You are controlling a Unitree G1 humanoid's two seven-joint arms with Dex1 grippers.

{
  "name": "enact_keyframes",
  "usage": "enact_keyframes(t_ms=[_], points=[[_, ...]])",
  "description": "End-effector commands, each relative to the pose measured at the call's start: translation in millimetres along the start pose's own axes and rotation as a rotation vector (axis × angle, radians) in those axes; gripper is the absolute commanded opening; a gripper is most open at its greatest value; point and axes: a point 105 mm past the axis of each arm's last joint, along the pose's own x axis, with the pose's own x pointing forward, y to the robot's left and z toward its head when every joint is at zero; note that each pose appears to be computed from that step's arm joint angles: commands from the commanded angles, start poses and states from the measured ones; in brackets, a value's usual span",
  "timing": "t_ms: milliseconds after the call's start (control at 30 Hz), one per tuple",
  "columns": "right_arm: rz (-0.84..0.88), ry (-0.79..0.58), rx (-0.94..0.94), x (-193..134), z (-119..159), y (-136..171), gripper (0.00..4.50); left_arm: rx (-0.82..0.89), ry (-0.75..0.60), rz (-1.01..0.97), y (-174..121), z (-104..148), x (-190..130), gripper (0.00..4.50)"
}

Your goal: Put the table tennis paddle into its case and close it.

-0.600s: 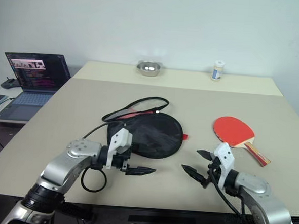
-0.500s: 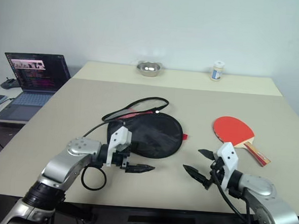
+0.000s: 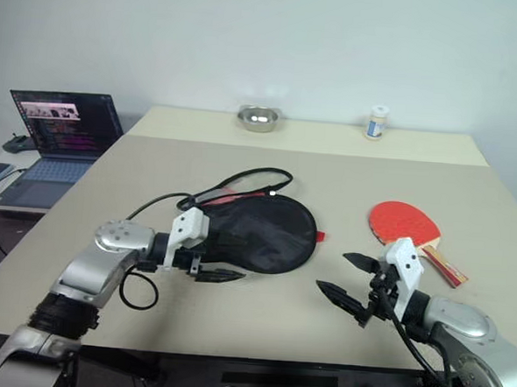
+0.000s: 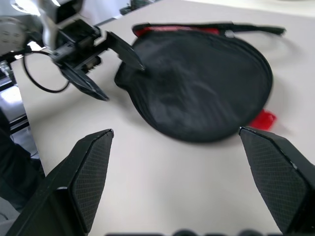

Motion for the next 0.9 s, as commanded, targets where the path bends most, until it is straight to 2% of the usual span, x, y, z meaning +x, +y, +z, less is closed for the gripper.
enact_keyframes(t_ms=[33,267,500,800,900], points=[[0.016,-0.034,-0.037,4.9,11.1,4.3,4.47,0.095,0.041,-0.017,13.2,-1.6,15.4,3.96],[0.041,-0.038,-0.033,-1.7,14.4,17.9,4.47,0.178,0.063,-0.118,14.5,-5.8,33.3,3.96],[0.023,-0.034,-0.016,-4.2,10.8,23.8,4.47,0.216,0.073,-0.178,12.9,-11.7,26.0,3.96],[-0.013,-0.041,-0.013,-4.4,5.5,20.2,4.47,0.284,0.171,-0.220,5.6,-40.9,26.6,3.96],[-0.017,-0.039,-0.016,-5.2,3.9,19.8,4.50,0.335,0.215,-0.258,-2.3,-53.2,24.9,3.38]])
